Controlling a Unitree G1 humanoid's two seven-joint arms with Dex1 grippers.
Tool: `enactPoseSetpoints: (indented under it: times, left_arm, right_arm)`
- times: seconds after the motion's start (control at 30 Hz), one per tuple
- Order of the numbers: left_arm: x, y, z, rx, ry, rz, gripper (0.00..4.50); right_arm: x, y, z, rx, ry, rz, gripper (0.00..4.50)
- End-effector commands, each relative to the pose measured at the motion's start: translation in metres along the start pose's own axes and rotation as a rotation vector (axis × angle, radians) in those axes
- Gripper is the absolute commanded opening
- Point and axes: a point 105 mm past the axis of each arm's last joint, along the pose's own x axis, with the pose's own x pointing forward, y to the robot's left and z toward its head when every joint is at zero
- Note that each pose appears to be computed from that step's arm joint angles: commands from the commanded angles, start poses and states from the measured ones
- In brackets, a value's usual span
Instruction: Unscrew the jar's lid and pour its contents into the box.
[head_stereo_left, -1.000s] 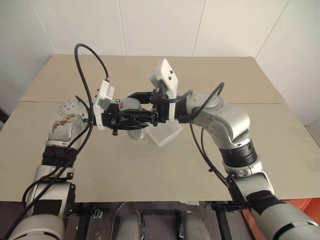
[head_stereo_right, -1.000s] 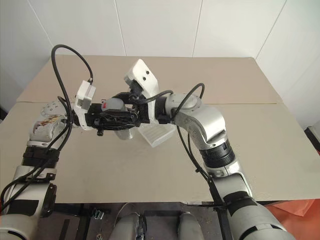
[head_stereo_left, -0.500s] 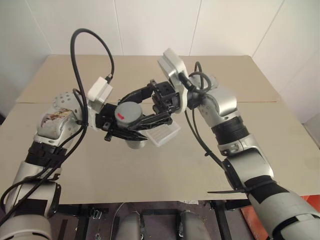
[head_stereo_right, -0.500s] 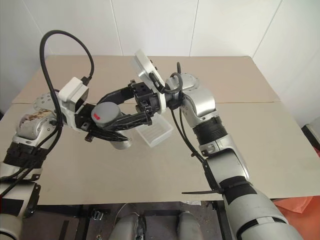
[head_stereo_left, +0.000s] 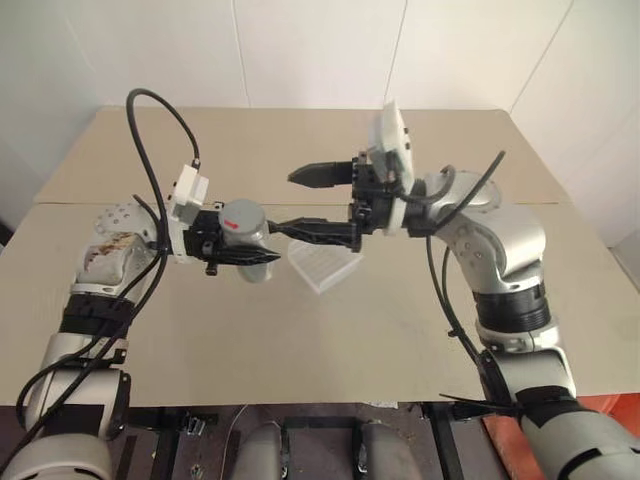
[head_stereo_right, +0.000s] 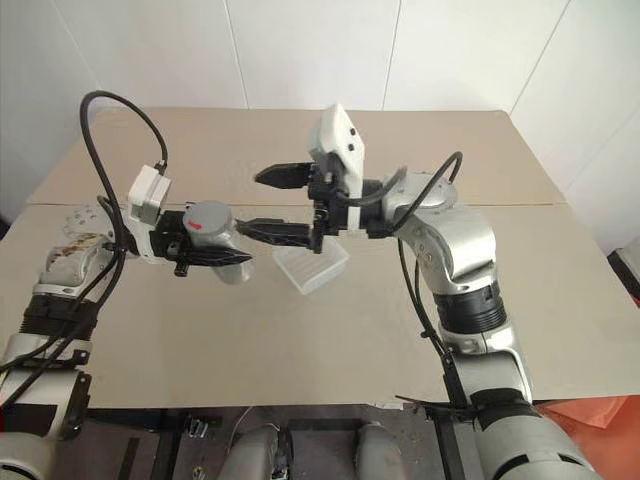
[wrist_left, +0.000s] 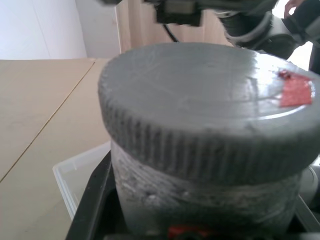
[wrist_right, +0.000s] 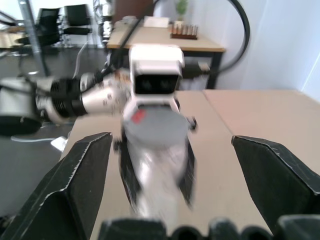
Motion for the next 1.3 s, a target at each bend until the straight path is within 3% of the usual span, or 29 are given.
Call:
enactPoseSetpoints:
  times: [0.03,0.27,0.43,0.97,1.07,1.3]
  left_arm:
    - [0.003,0.002,0.012,0.05,-0.014,-0.006,1.95]
    - [0.007,0.002,0.014,0.056,-0.017,-0.017,1.95]
    - [0.0,0.001,0.019,0.07,-0.01,-0.002,1.95]
    - [-0.029,-0.014,0.027,0.089,0.034,0.045,1.95]
    - [-0.029,-0.014,0.025,0.083,0.033,0.059,1.95]
    - [-0.011,-0.004,0.017,0.064,0.005,0.053,1.95]
  right_arm:
    - [0.018,0.007,0.007,-0.042,0.011,-0.057,4.48]
    - [0.042,-0.004,-0.004,-0.033,0.054,-0.13,4.48]
    - [0.04,-0.018,-0.006,-0.02,0.062,-0.169,4.48]
    - [-0.035,-0.066,-0.019,-0.04,0.164,-0.353,4.48]
    - [-0.036,-0.059,-0.015,-0.04,0.152,-0.334,4.48]
    - [-0.005,-0.004,0.009,-0.01,0.035,-0.099,4.48]
